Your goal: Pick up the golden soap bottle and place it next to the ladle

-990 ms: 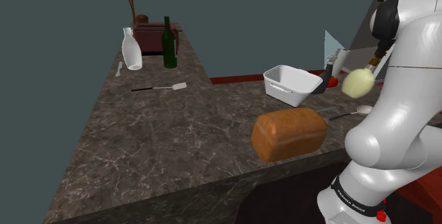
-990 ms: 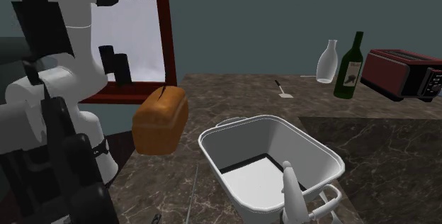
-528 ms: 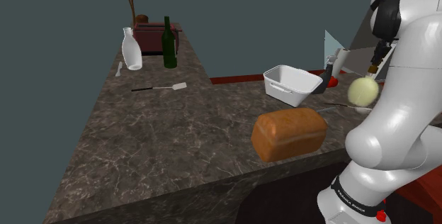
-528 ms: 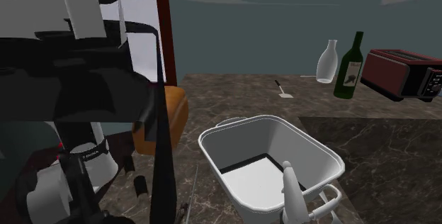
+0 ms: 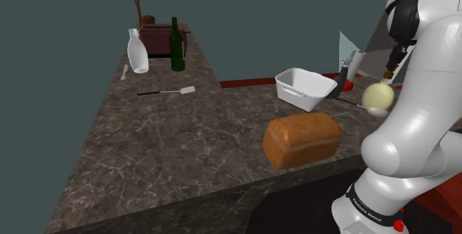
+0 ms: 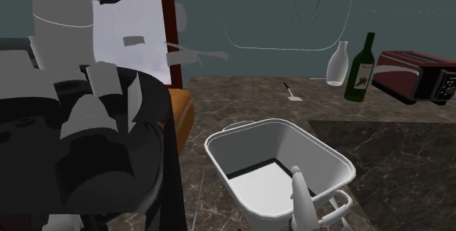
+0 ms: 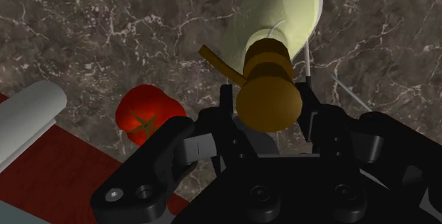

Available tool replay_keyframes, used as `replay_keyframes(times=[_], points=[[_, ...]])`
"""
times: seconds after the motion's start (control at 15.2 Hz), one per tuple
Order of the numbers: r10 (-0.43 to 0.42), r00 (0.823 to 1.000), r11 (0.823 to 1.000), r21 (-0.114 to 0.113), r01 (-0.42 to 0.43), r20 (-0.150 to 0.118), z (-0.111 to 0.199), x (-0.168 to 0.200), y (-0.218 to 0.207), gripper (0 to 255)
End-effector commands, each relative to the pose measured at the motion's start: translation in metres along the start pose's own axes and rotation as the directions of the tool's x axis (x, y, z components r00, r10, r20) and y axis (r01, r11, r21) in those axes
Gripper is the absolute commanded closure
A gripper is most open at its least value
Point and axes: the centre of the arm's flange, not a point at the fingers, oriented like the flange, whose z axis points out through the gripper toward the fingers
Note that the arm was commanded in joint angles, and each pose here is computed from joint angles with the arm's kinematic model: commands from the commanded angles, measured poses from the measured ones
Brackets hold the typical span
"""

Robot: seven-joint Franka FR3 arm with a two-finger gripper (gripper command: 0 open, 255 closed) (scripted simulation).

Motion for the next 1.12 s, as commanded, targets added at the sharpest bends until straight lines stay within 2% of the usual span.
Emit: replay_keyframes(times=[0.0,0.07,0.13,0.46,0.73,1.06], points=[[0.001,1.000,1.000,0.012,-0.001,0.001,0.006,0.000,0.000,255],[0.001,1.000,1.000,0.012,-0.001,0.001,0.006,0.000,0.000,255],[0.001,1.000,1.000,0.012,-0.001,0.001,0.005,0.001,0.001,0],[0.001,1.000,1.000,0.012,-0.001,0.001,0.006,0.000,0.000,0],[0.001,1.000,1.000,0.012,-0.001,0.001,-0.044,0.001,0.001,0],[0.001,1.000,1.000,0.012,-0.001,0.001,-0.044,0.001,0.001,0]])
